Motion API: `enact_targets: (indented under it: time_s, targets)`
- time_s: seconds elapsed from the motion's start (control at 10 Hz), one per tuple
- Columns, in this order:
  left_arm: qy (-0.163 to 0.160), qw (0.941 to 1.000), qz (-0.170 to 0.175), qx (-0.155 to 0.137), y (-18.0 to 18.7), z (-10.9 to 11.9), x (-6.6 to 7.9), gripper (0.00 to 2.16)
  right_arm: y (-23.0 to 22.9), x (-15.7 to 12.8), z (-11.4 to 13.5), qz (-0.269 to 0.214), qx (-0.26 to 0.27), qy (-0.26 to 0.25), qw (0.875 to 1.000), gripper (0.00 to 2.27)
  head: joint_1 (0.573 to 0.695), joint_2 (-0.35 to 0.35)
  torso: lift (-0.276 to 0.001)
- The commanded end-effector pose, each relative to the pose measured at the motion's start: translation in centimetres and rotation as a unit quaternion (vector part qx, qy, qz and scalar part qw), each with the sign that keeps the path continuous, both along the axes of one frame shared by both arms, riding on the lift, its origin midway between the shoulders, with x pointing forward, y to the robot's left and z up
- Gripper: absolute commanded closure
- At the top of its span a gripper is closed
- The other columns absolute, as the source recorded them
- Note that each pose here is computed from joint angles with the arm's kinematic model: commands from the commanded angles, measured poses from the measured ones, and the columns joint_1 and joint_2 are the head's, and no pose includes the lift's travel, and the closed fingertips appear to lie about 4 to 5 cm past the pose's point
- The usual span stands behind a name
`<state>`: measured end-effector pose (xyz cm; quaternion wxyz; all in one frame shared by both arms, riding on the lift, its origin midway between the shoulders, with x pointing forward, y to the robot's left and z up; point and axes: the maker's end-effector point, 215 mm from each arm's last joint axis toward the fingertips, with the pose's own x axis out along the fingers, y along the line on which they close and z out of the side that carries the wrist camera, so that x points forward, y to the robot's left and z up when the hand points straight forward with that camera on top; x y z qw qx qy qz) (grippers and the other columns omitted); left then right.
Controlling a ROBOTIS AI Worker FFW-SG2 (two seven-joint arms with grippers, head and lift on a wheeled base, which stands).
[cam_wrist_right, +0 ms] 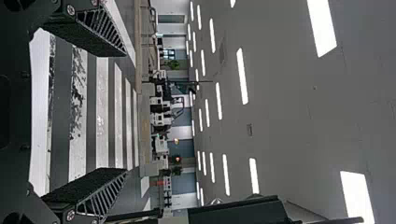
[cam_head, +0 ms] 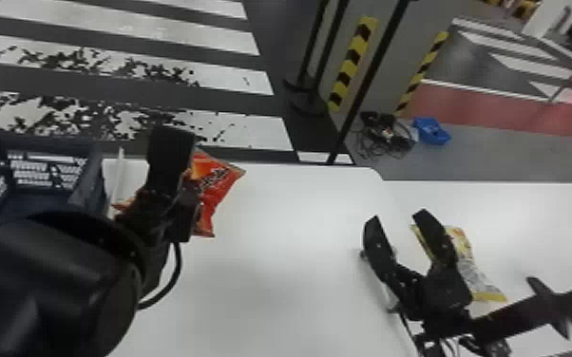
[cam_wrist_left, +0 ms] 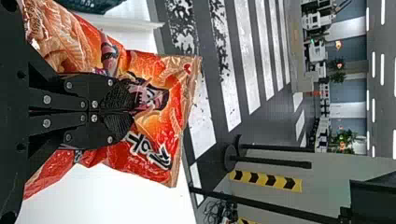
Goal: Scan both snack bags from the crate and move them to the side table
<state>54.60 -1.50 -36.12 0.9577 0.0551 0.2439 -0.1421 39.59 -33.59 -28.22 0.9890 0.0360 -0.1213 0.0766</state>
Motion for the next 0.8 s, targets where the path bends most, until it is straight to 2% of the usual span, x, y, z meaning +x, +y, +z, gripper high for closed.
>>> enact_targets:
  time_s: [0.0,0.1,0.4,0.5,0.7]
  targets:
    - [0.006,0.9997,-0.016,-0.017,-2.5,-2.4,-0.4,2.15,0.2,0.4,-0.5,0.002,0.0,0.006,1.0,0.11,0.695,-0.35,-0.095]
    - [0.006,0.9993,-0.026,-0.028,-3.7,-3.1,-0.7,2.15,0.4,0.6,-0.6,0.003,-0.002,0.007,1.0,0.11,0.695,-0.35,-0.095]
    - [0.042,0.9936,-0.06,-0.086,-6.4,-3.8,-2.2,2.15,0.8,1.5,-1.5,0.008,-0.005,0.021,1.0,0.11,0.695,-0.35,-0.095]
    - [0.06,0.9906,-0.072,-0.099,-7.4,-4.7,-3.6,2.15,0.9,1.7,-1.4,0.009,-0.006,0.019,1.0,0.11,0.695,-0.35,-0.095]
    - [0.105,0.9845,-0.083,-0.113,-8.6,-8.1,-6.2,2.15,1.0,2.1,-1.5,0.008,-0.006,0.019,1.0,0.11,0.695,-0.35,-0.095]
